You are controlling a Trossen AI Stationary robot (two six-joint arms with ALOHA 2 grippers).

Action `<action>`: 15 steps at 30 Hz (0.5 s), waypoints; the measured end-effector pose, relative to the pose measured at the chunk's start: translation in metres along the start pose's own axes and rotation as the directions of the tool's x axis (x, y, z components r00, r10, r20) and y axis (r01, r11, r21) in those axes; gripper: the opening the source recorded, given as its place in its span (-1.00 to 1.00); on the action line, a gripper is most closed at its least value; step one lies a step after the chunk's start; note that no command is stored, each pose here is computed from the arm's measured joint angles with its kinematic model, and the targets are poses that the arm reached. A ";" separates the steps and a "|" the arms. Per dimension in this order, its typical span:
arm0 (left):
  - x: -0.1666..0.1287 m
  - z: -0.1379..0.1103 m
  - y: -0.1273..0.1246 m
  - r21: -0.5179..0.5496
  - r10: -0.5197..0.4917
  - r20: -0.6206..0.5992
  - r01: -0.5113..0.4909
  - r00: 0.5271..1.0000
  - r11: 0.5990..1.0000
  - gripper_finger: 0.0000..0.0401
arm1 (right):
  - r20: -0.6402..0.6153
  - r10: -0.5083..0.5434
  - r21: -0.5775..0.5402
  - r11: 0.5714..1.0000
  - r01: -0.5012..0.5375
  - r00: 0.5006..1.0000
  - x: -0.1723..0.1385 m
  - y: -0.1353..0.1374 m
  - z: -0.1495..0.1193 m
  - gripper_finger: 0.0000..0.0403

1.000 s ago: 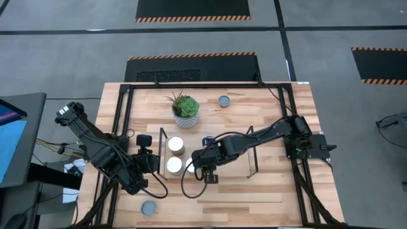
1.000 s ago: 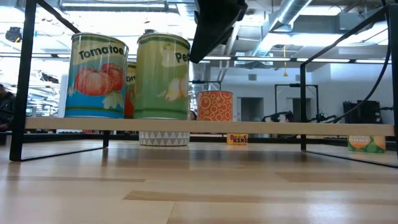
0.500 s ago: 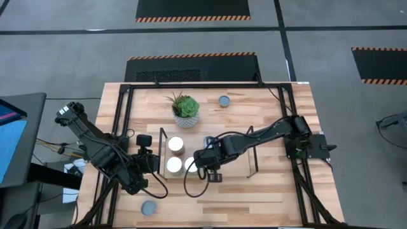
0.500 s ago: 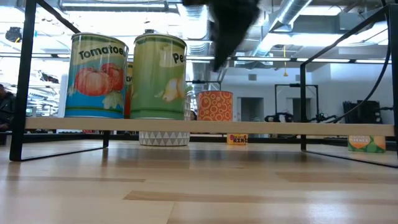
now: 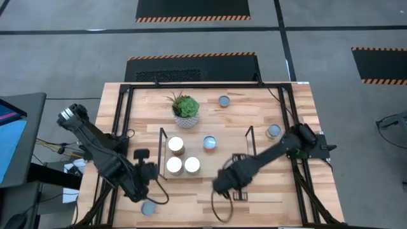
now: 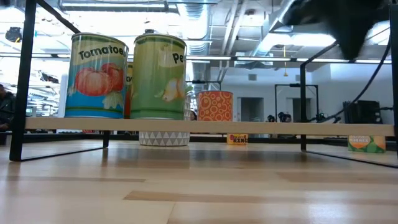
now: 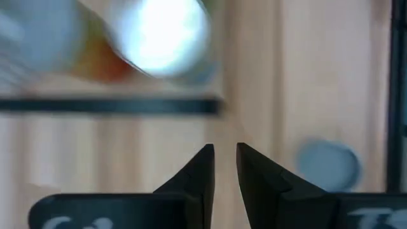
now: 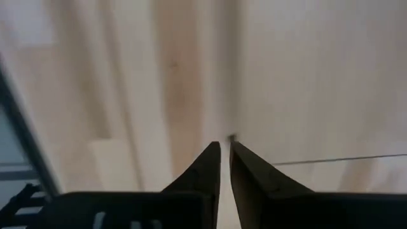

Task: Pick and place cans onto a shelf
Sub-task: Put the canned salmon on the shelf

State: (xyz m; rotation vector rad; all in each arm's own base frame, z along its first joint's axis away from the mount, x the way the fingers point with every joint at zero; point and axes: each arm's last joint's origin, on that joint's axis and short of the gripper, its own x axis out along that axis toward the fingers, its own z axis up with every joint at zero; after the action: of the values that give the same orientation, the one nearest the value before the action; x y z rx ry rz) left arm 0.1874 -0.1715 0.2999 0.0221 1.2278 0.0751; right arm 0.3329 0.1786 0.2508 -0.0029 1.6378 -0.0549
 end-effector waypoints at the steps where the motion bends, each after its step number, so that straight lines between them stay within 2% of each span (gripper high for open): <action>1: 0.007 -0.004 -0.004 -0.018 -0.024 -0.030 0.023 0.999 1.000 -0.72 | 0.001 -0.001 -0.009 1.000 0.001 1.000 0.000 0.008 -0.004 -0.70; 6: 0.041 -0.016 -0.028 -0.122 -0.212 -0.121 0.197 0.970 0.973 -0.72 | 0.022 -0.038 -0.004 0.999 0.038 0.999 0.000 0.038 -0.026 -0.70; 9: 0.054 -0.016 -0.042 -0.179 -0.297 -0.074 0.280 0.952 0.943 -0.72 | 0.037 -0.069 0.049 0.996 0.068 0.997 0.000 0.049 -0.036 -0.70; 15: 0.071 -0.021 -0.054 -0.103 -0.278 -0.109 0.268 0.954 0.958 -0.71 | 0.068 -0.121 0.095 0.989 0.115 0.990 0.000 0.055 -0.042 -0.70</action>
State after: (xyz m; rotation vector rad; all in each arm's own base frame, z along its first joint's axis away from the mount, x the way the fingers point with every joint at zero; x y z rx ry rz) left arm 0.1942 -0.2209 0.2229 -0.2319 1.3391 -0.1130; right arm 0.2923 0.2352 0.2513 -0.0319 1.5592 -0.2178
